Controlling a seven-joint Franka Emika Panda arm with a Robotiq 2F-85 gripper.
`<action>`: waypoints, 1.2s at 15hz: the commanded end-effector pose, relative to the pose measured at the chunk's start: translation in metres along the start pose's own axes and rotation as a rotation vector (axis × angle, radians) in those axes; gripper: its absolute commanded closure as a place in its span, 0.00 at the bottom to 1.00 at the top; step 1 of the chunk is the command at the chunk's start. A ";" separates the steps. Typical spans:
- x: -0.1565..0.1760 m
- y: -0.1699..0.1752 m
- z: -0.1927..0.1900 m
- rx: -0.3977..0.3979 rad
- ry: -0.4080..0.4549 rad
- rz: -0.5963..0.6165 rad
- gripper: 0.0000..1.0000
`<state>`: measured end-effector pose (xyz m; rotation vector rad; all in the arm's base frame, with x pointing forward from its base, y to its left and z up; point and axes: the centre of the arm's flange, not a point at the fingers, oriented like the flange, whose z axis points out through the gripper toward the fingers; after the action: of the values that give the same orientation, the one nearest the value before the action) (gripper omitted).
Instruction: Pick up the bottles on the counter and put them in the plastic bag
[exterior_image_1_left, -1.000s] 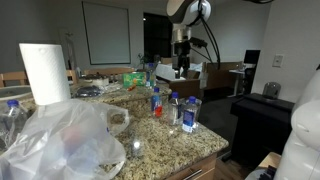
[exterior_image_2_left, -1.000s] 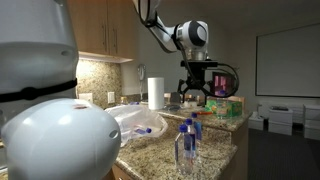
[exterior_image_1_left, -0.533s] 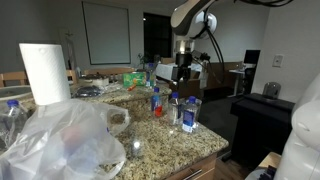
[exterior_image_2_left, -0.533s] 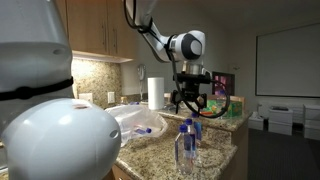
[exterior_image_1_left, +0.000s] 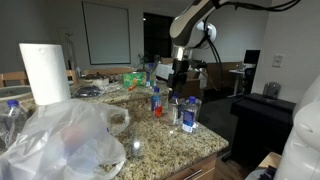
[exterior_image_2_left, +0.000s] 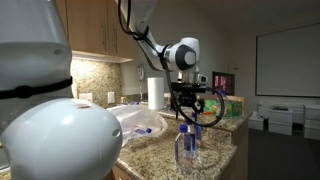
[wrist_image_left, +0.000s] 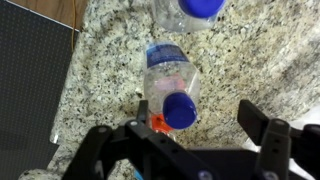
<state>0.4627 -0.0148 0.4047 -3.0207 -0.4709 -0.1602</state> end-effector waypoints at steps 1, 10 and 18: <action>0.001 -0.011 0.007 -0.001 0.031 0.005 0.40; 0.001 -0.008 0.016 -0.018 0.009 0.005 0.90; 0.025 0.008 -0.032 0.129 0.091 0.033 0.90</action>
<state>0.4725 -0.0075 0.4110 -2.9689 -0.4348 -0.2034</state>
